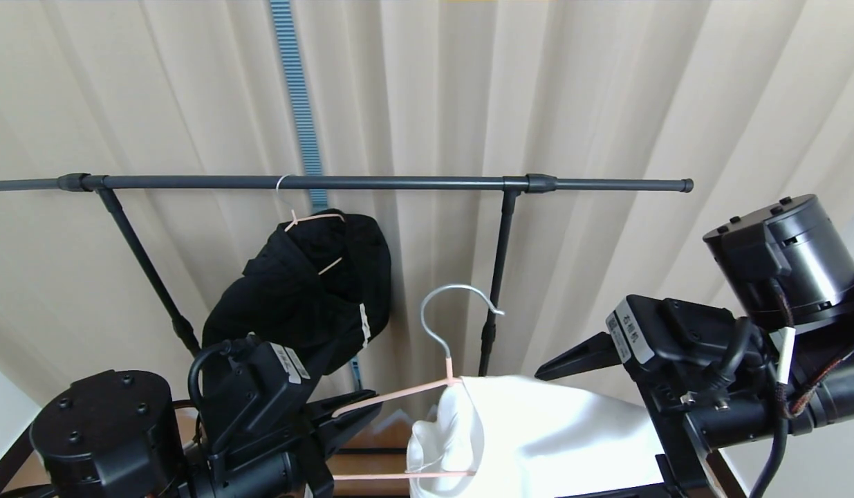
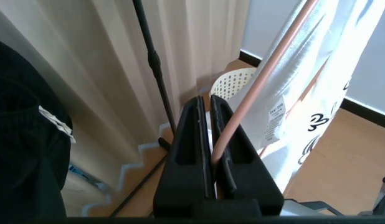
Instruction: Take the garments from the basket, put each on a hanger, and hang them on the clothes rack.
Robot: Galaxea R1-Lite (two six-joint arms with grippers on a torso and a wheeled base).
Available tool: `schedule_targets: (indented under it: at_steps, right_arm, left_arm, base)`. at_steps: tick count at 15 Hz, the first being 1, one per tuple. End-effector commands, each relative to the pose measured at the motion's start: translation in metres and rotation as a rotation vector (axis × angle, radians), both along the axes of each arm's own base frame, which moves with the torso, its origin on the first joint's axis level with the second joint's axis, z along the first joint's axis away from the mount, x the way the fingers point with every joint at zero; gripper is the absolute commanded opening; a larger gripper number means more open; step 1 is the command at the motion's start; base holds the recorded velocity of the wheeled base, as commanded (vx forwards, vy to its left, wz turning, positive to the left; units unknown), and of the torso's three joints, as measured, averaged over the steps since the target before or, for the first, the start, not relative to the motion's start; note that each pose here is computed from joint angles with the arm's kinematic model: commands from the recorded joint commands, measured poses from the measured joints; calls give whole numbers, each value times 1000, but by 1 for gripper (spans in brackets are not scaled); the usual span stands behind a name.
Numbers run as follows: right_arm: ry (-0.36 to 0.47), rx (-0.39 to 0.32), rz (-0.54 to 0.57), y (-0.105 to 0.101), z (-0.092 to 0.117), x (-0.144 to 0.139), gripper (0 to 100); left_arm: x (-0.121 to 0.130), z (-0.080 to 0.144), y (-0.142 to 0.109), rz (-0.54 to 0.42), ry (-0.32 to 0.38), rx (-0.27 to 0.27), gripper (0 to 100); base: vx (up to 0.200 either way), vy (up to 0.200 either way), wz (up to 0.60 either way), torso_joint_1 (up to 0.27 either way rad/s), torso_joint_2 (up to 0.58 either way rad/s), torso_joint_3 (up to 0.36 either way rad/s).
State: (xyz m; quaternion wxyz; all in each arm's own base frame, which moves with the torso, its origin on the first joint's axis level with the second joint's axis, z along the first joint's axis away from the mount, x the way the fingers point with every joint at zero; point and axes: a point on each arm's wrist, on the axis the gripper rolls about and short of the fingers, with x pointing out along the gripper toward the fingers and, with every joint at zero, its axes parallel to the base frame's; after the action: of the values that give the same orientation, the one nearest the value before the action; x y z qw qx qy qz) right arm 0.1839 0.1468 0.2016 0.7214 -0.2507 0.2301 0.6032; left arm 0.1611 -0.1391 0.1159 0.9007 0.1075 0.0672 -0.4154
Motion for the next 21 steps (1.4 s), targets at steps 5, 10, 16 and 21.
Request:
schedule_targets:
  at_steps: [5, 10, 16, 21]
  right_arm:
    - [24, -15, 2, 6, -9, 7, 100]
    - [22, -13, 1, 6, -8, 6, 0]
    - [7, -4, -2, 3, -4, 3, 0]
    - [-12, 10, -2, 0, 2, -1, 0]
  left_arm:
    - [0, 1, 0, 1, -10, -9, 0]
    - [0, 0, 1, 4, -13, -13, 0]
    - [0, -1, 0, 3, -6, -13, 0]
    - [-1, -1, 1, 2, -14, -18, 0]
  base:
    - [0, 0, 0, 0, 0, 0]
    - [0, 0, 0, 0, 0, 0]
    - [0, 0, 0, 0, 0, 0]
    - [0, 0, 0, 0, 0, 0]
